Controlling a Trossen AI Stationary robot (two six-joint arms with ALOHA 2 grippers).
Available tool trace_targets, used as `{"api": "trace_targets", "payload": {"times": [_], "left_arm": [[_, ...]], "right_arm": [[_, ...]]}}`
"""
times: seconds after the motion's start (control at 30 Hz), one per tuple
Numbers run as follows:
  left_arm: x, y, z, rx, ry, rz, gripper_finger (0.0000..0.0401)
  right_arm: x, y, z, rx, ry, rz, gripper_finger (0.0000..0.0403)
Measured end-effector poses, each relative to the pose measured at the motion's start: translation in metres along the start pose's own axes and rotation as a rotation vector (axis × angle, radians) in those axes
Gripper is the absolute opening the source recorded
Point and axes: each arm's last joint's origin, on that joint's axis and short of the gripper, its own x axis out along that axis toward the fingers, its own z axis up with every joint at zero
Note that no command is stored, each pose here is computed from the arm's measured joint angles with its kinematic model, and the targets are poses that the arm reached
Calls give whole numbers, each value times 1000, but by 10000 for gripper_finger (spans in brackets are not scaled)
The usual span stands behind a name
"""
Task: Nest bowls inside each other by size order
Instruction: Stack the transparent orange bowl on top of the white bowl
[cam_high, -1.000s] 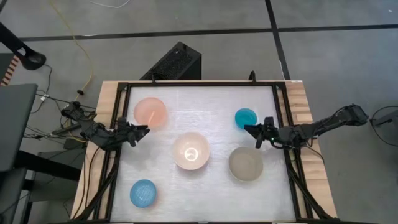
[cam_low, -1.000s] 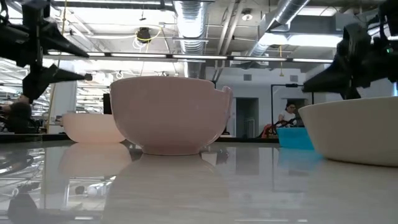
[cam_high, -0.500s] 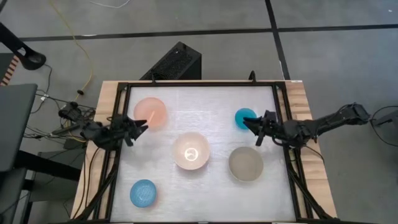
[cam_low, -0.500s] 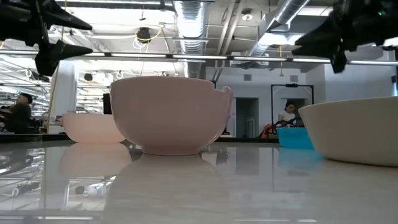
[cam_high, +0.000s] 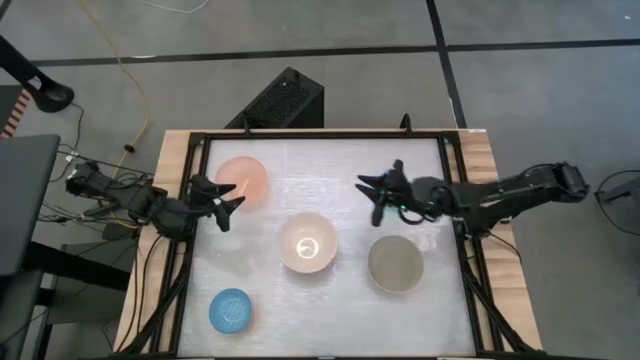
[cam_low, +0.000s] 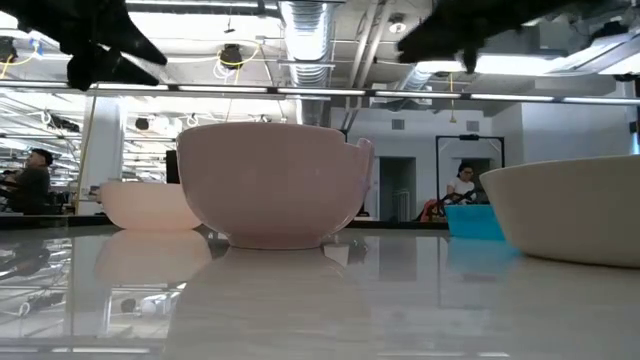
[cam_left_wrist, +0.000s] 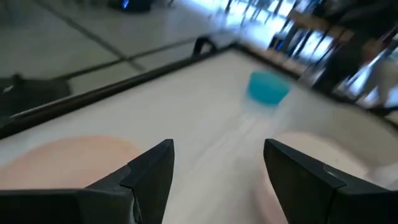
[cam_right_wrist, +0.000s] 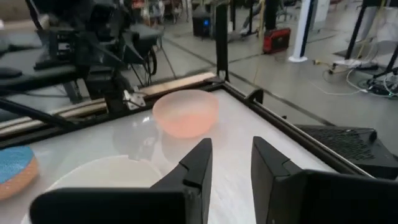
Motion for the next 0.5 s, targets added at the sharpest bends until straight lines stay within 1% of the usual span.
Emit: {"api": "trace_targets", "payload": {"times": [0.13,0.27,0.4,0.5], "left_arm": [[8,-2,6,40,112,74,238],[20,-2,4,89,213,158,238],[30,-2,0,91,294,176,238],[34,0,-2,95,342,187,238]], "right_arm": [[38,2,12,-15,70,-2,120],[80,4,22,1,104,-16,170],[123,4,29,82,172,-80,219],[152,4,27,114,260,-132,243]]}}
